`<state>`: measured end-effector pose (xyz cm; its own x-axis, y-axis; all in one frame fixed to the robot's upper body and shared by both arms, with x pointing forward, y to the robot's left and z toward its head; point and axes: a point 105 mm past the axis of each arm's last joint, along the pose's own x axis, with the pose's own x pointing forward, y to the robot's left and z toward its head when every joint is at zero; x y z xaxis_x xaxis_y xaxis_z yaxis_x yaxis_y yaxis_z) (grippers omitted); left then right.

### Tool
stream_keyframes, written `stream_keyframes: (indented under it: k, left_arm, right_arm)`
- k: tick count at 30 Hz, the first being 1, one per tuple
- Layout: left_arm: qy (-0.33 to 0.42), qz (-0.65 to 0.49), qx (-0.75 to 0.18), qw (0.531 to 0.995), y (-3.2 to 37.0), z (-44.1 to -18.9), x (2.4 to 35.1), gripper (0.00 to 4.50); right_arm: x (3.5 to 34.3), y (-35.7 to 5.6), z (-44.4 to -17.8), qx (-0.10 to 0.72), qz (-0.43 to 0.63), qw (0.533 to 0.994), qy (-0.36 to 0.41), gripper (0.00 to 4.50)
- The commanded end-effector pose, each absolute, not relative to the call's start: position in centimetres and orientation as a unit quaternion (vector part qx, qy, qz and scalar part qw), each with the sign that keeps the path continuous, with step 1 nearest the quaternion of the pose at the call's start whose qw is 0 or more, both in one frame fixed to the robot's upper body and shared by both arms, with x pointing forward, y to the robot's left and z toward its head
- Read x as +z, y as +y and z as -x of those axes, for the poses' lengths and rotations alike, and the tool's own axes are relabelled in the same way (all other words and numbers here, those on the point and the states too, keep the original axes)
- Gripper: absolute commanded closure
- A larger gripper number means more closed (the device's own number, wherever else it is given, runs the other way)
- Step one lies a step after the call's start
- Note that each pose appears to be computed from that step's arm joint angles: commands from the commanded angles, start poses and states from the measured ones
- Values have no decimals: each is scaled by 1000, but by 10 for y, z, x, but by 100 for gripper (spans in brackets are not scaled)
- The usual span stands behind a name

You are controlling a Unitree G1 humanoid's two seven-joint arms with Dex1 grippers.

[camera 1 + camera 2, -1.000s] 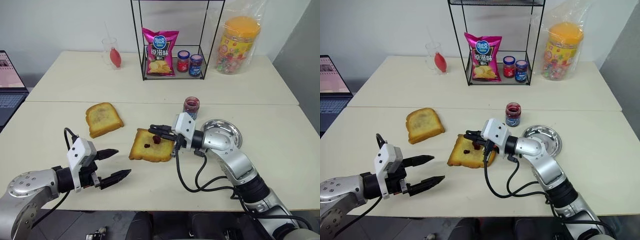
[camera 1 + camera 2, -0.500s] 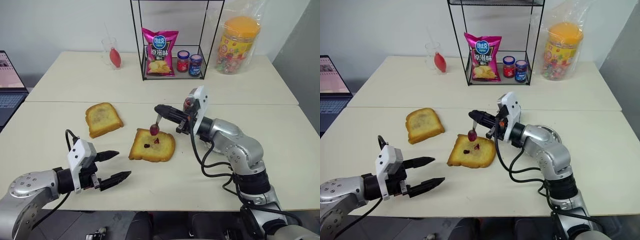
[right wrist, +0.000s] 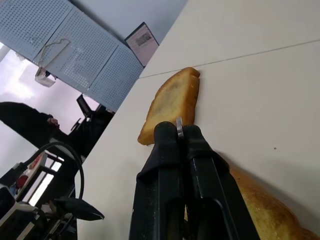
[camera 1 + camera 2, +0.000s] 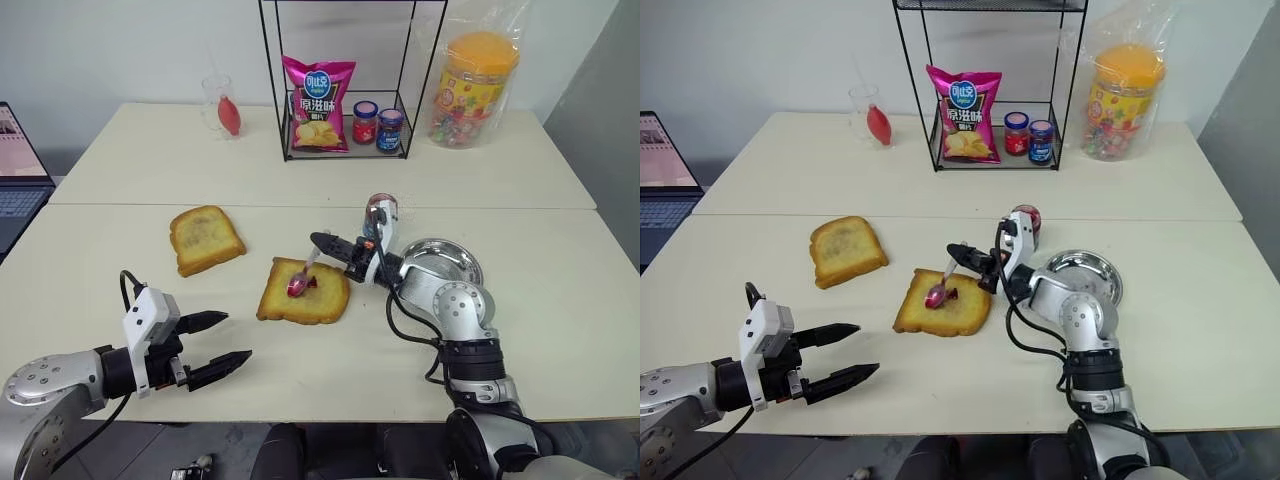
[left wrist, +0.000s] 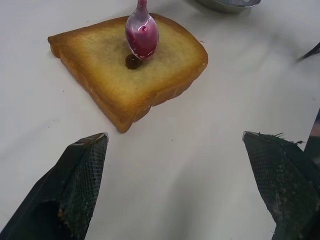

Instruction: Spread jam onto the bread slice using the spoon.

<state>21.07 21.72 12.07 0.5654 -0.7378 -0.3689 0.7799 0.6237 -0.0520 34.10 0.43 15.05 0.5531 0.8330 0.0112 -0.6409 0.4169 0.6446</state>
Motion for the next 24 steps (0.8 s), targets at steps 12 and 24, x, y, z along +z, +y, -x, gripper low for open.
stream_keyframes:
  k: [12,24]
  left_arm:
    - [168,-85,-433,881,217,-213,131,0]
    - [170,-86,-434,881,218,-213,131,0]
  right_arm:
    - [142,21,-357,422,-275,854,128,448]
    - [176,3,-355,426,-393,802,143,448]
